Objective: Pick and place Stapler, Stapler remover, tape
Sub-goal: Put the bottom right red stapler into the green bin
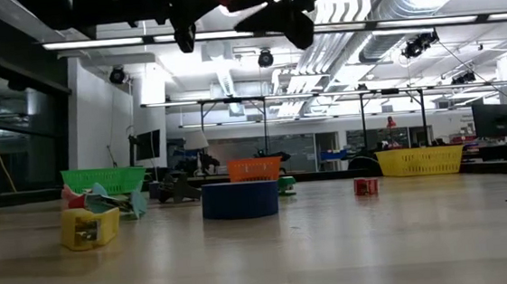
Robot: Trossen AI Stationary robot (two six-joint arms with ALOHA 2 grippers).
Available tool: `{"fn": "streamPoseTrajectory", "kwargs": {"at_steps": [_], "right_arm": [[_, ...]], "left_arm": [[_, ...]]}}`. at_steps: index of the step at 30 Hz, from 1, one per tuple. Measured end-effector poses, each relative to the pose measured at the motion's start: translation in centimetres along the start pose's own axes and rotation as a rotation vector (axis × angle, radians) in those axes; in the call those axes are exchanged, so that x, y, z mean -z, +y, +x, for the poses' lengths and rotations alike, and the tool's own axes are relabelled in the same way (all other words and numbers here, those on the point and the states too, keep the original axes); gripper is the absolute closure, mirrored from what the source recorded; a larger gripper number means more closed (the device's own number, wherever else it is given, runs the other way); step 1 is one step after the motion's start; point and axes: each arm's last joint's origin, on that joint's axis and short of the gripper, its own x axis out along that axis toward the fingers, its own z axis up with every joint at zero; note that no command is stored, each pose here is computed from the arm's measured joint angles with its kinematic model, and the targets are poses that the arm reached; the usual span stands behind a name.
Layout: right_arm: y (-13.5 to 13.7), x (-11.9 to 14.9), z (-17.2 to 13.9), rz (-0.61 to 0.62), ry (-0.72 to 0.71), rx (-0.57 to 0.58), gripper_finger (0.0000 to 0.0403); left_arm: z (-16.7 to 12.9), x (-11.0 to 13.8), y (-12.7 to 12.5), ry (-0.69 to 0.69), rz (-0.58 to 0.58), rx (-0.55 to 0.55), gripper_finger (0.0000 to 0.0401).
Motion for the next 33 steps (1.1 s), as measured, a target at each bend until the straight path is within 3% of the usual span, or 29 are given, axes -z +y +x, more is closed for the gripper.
{"fn": "streamPoseTrajectory", "kwargs": {"at_steps": [7, 17, 33], "right_arm": [[-0.8, 0.4, -1.9, 0.091, 0.138, 0.059, 0.0209], [-1.0, 0.7, -4.8, 0.086, 0.252, 0.156, 0.0206], [-2.0, 2.1, -5.7, 0.09, 0.378, 0.346, 0.0206]], "left_arm": [[-0.5, -0.1, 1.9, 0.028, -0.002, -0.088, 0.0327], [-2.6, 0.2, 6.6, 0.144, -0.023, -0.283, 0.0327], [-9.2, -0.3, 14.1, 0.23, -0.136, -0.692, 0.0327]]}}
